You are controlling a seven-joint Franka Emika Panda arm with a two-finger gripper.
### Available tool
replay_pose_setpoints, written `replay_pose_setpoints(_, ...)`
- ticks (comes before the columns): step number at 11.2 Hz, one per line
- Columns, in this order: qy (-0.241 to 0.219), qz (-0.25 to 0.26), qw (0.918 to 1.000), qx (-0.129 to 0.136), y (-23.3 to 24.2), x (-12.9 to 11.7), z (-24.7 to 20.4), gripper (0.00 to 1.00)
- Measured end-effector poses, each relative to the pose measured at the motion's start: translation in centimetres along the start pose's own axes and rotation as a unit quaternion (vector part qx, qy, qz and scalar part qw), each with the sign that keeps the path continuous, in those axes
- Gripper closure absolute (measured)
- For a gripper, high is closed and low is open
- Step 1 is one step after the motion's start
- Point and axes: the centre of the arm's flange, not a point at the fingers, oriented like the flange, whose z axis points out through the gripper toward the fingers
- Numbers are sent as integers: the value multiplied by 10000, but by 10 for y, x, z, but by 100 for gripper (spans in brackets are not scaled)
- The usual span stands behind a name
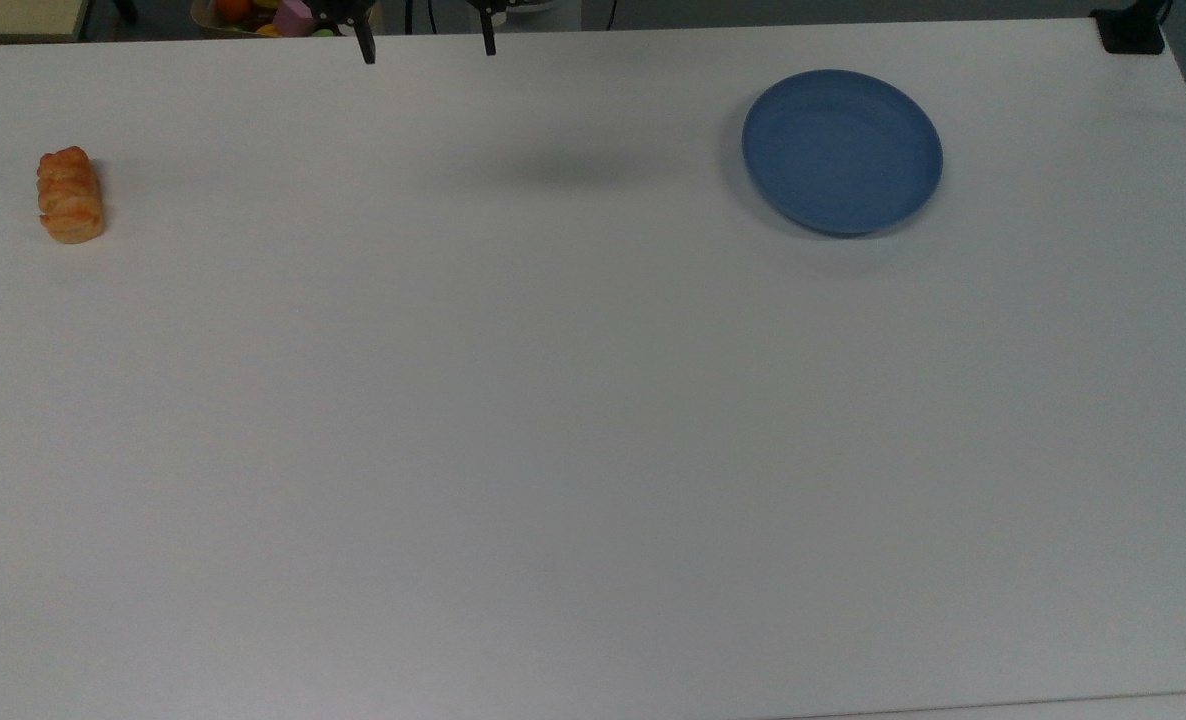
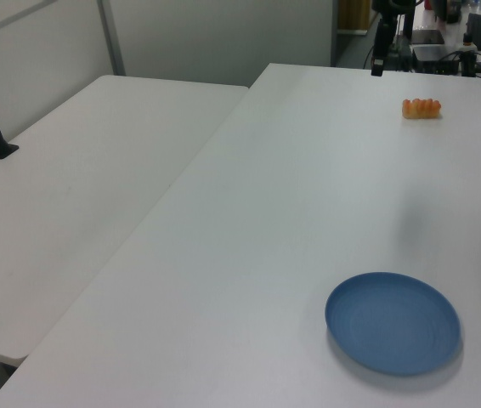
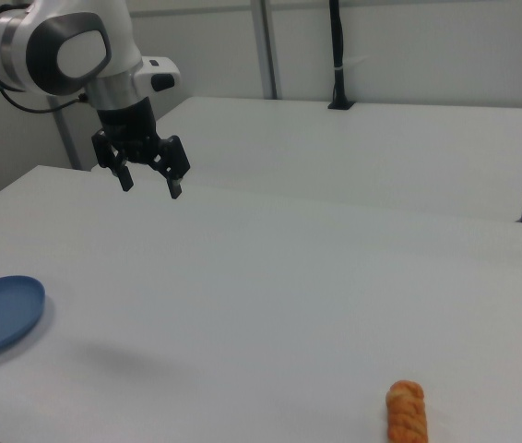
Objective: Put the bread on the table
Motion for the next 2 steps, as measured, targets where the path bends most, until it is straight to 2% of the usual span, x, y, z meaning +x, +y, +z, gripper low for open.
replay_pose_setpoints(2, -2, -49, 10000, -2, -5, 1, 0, 0)
